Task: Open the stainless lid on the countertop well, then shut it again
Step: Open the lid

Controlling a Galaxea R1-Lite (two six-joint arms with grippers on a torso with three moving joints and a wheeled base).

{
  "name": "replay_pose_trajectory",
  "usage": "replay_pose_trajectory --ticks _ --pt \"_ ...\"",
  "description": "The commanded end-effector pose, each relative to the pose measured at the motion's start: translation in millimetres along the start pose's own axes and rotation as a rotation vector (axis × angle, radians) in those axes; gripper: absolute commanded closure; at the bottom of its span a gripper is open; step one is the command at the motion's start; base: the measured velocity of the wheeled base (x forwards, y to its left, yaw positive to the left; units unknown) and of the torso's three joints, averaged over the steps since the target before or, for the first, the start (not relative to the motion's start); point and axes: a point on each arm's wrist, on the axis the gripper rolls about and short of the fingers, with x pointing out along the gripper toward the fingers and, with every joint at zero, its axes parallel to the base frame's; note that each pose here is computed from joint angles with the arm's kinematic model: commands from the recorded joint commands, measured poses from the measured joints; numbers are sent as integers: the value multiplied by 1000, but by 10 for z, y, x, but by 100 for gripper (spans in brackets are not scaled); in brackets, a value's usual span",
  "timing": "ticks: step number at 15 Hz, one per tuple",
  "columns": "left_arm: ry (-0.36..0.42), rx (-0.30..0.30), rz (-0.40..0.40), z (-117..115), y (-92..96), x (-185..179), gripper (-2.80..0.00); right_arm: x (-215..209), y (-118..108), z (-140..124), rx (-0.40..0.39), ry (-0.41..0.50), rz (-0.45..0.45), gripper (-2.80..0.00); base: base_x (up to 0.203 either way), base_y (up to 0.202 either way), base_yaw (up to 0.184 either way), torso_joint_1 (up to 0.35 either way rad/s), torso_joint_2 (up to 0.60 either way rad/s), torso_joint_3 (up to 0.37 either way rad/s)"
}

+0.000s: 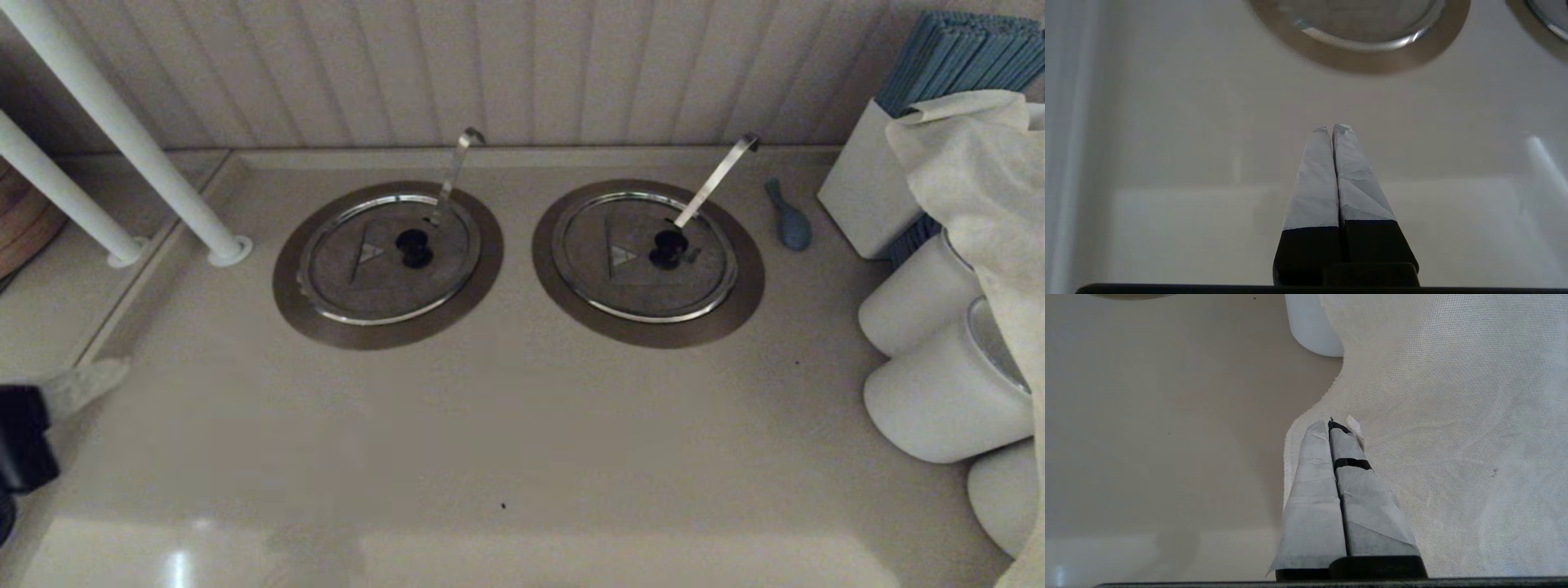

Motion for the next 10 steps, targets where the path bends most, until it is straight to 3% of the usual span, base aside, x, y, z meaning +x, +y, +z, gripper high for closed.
replay_pose_trajectory --ticks 1,4,6,7,10 --pt "123 -11 -15 9 25 647 0 1 0 1 2 1 0 0 0 0 0 0 0 0" --pt "37 12 -6 8 -80 1427 0 1 0 1 0 1 0 0 0 0 0 0 0 0" --pt "-52 40 -33 -14 -374 1763 0 1 0 1 2 1 0 0 0 0 0 0 0 0" --pt "-110 45 -57 62 -526 1802 0 1 0 1 0 1 0 0 0 0 0 0 0 0" --pt "-219 40 -96 347 -709 1798 0 1 0 1 2 1 0 0 0 0 0 0 0 0"
